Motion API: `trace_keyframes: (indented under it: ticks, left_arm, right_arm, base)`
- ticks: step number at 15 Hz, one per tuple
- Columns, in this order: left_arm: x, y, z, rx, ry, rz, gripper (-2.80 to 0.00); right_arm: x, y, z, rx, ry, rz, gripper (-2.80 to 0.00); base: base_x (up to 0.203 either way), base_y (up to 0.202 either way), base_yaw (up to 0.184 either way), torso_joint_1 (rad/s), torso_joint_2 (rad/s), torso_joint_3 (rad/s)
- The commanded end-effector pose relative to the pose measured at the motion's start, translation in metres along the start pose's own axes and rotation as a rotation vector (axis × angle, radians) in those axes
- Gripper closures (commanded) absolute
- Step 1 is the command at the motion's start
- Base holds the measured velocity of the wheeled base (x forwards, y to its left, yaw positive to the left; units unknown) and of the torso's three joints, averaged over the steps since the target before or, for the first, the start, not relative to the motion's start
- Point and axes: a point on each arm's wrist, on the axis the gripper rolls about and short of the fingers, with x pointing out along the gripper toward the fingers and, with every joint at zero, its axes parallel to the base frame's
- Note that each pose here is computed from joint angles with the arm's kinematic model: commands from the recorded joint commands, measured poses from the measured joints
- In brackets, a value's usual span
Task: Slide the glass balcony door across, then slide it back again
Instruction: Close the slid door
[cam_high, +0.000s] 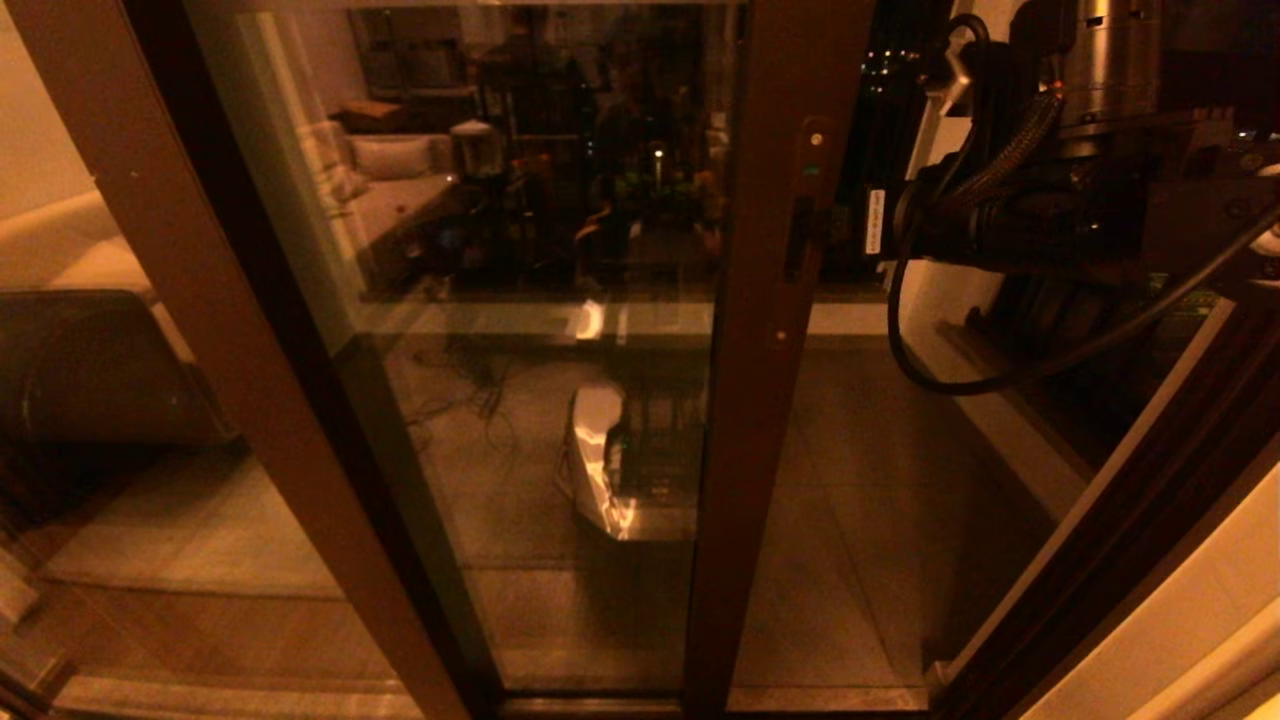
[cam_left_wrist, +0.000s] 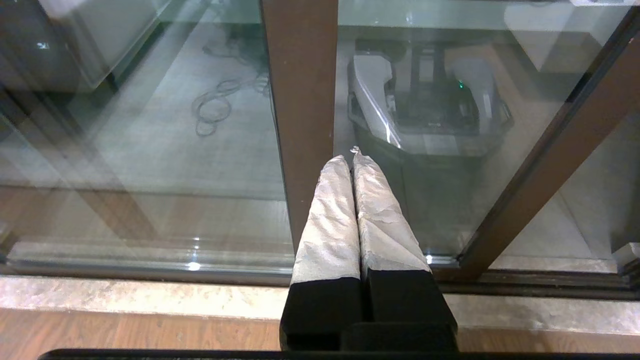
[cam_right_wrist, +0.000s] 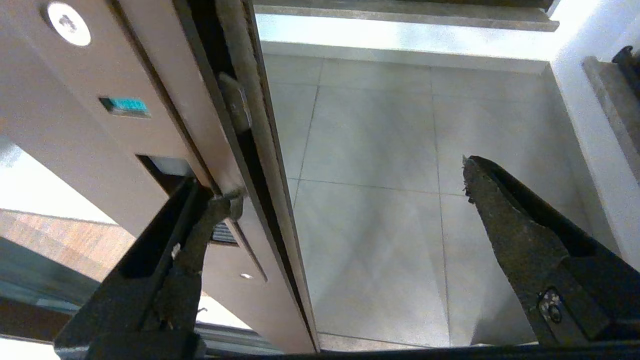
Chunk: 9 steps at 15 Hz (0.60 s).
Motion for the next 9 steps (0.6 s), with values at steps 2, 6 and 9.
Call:
trace_keyframes:
  ticks: [2, 6, 9]
  left_arm:
    - [0.0, 0.0, 0.0, 0.001, 0.001, 0.001, 0.0]
    - [0.0, 0.0, 0.0, 0.0, 0.001, 0.001, 0.0]
    - [0.0, 0.0, 0.0, -0.001, 0.001, 0.001, 0.0]
  right_arm:
    - [-0.013, -0.007, -0.003, -0.007, 0.011, -0.011, -2.8]
    - [-0.012, -0.015, -0.003, -0.003, 0.011, -0.033, -2.8]
    - [-0.012, -0.017, -0.004, -0.002, 0.012, -0.041, -2.8]
  base:
    - [0.0, 0.0, 0.0, 0.0, 0.0, 0.0]
    - [0.0, 0.0, 0.0, 0.0, 0.0, 0.0]
    - [0.0, 0.0, 0.0, 0.0, 0.0, 0.0]
